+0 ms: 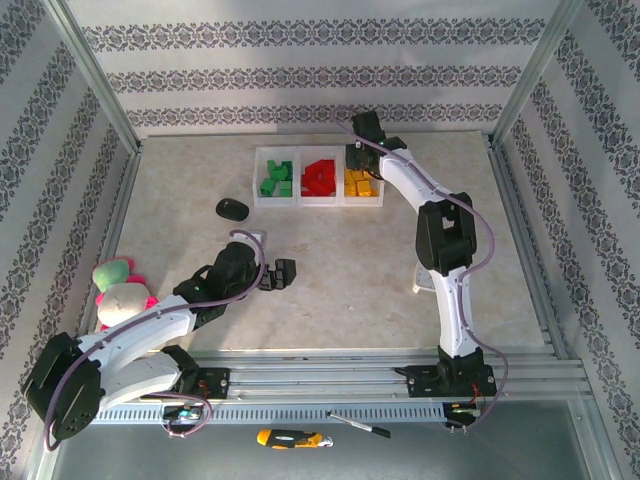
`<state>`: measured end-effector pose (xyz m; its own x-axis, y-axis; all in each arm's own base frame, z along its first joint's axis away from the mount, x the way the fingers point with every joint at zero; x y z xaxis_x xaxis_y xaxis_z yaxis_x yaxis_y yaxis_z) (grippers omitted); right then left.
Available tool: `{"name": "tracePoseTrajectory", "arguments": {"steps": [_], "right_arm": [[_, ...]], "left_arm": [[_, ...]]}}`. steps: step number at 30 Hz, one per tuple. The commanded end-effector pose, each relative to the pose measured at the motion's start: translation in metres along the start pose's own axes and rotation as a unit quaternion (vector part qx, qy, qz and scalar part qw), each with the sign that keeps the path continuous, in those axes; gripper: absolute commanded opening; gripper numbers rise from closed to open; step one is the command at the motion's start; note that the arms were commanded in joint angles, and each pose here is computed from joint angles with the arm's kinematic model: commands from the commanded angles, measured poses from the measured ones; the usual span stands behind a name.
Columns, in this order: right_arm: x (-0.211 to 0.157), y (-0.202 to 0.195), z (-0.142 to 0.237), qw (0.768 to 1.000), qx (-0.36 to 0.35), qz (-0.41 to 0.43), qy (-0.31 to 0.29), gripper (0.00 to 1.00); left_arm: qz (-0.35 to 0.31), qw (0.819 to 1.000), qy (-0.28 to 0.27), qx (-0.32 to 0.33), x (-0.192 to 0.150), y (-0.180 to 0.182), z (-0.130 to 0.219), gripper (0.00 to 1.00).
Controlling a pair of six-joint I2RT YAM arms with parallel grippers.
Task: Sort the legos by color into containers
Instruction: Place the lego in the container, then reset both arms
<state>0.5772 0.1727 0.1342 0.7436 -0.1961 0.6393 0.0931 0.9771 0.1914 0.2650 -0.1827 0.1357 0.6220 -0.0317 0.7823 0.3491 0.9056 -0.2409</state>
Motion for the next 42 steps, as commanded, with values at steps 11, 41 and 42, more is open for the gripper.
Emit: {"name": "tracePoseTrajectory", "arguments": {"steps": [11, 41, 42], "right_arm": [[0.011, -0.017, 0.093, 0.998, 0.023, 0.006, -0.060, 0.89], [-0.122, -0.202, 0.131, 0.956, -0.034, -0.014, -0.291, 0.98], [-0.127, -0.201, 0.128, 0.955, -0.027, -0.011, -0.296, 0.98]], "left_arm": [[-0.109, 0.971, -0.093, 0.190, 0.083, 0.078, 0.028, 0.99], [-0.136, 0.935, -0.124, 0.304, 0.054, 0.213, -0.023, 0.99], [-0.122, 0.935, -0.131, 0.308, 0.049, 0.220, -0.024, 0.99]]}}
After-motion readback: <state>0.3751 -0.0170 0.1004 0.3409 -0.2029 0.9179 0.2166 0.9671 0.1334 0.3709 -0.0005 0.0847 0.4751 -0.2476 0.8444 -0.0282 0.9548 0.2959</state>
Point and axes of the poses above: each hand's point on the last joint's axis, 136 mm out from that joint toward the fingers, its own z axis back along the fingers, its own y axis along the line the jaws close on, x = y × z, the point moved 1 cm from there along z, back along the fingers, and after that the axes turned 10 degrees about -z, right-handed, at the moved point
